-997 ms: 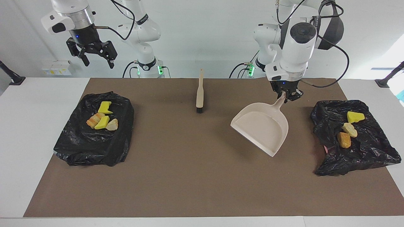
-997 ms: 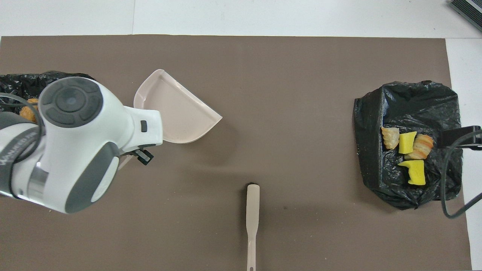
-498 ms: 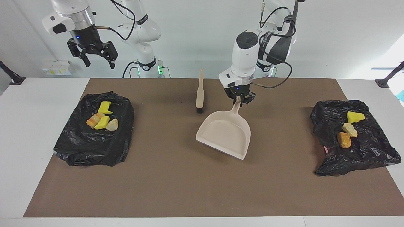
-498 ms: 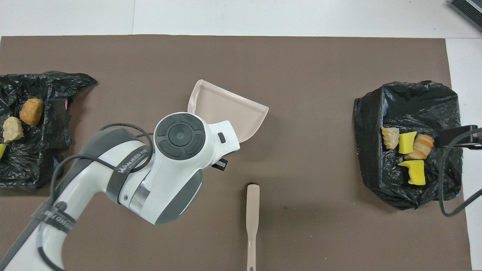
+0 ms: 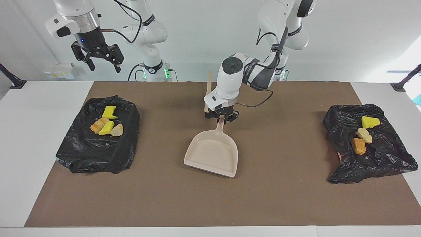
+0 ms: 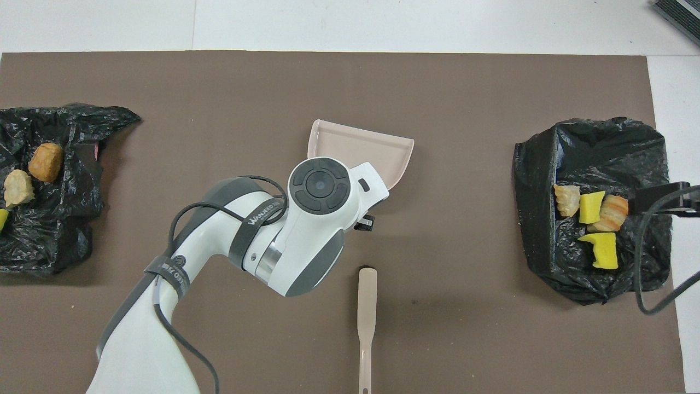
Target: Sweep and dump trash in bin
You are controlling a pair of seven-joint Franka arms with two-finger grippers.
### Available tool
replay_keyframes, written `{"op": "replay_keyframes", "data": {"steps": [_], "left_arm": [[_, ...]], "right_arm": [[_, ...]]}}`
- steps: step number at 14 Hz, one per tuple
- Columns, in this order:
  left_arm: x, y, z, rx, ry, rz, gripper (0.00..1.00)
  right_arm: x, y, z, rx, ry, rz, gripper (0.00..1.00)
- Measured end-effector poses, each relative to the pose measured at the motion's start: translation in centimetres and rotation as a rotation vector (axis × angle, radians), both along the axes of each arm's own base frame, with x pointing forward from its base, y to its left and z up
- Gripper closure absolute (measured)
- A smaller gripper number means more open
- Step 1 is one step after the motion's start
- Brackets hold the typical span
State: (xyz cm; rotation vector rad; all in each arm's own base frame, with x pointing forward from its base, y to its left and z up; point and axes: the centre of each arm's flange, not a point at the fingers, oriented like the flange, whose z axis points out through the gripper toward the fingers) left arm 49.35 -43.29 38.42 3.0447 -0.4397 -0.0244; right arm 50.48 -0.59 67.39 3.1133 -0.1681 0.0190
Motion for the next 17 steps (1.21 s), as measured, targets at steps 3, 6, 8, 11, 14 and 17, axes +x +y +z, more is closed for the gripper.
{"op": "replay_keyframes", "data": {"steps": [3, 6, 8, 11, 14, 17], "left_arm": [[-0.4, -1.4, -0.9, 0.006, 0.008, 0.027, 0.59], [2.0, 1.3, 1.0, -0.004, -0.018, 0.077, 0.26], [4.7, 5.2, 2.2, -0.006, -0.027, 0.117, 0.04], [9.2, 12.8, 2.7, -0.007, -0.045, 0.083, 0.00], [12.6, 20.0, 3.1, -0.007, -0.061, 0.078, 0.00], [14.6, 25.5, 4.8, -0.011, -0.091, 0.079, 0.00]], "right_arm": [[0.2, 0.0, 0.1, 0.000, -0.015, 0.000, 0.00], [0.2, 0.0, 0.1, 0.000, -0.018, 0.000, 0.00], [0.2, 0.0, 0.1, 0.000, -0.018, 0.000, 0.00], [0.2, 0.0, 0.1, 0.000, -0.018, 0.000, 0.00], [0.2, 0.0, 0.1, 0.000, -0.018, -0.001, 0.00], [0.2, -0.1, 0.1, 0.000, -0.018, -0.002, 0.00]]}}
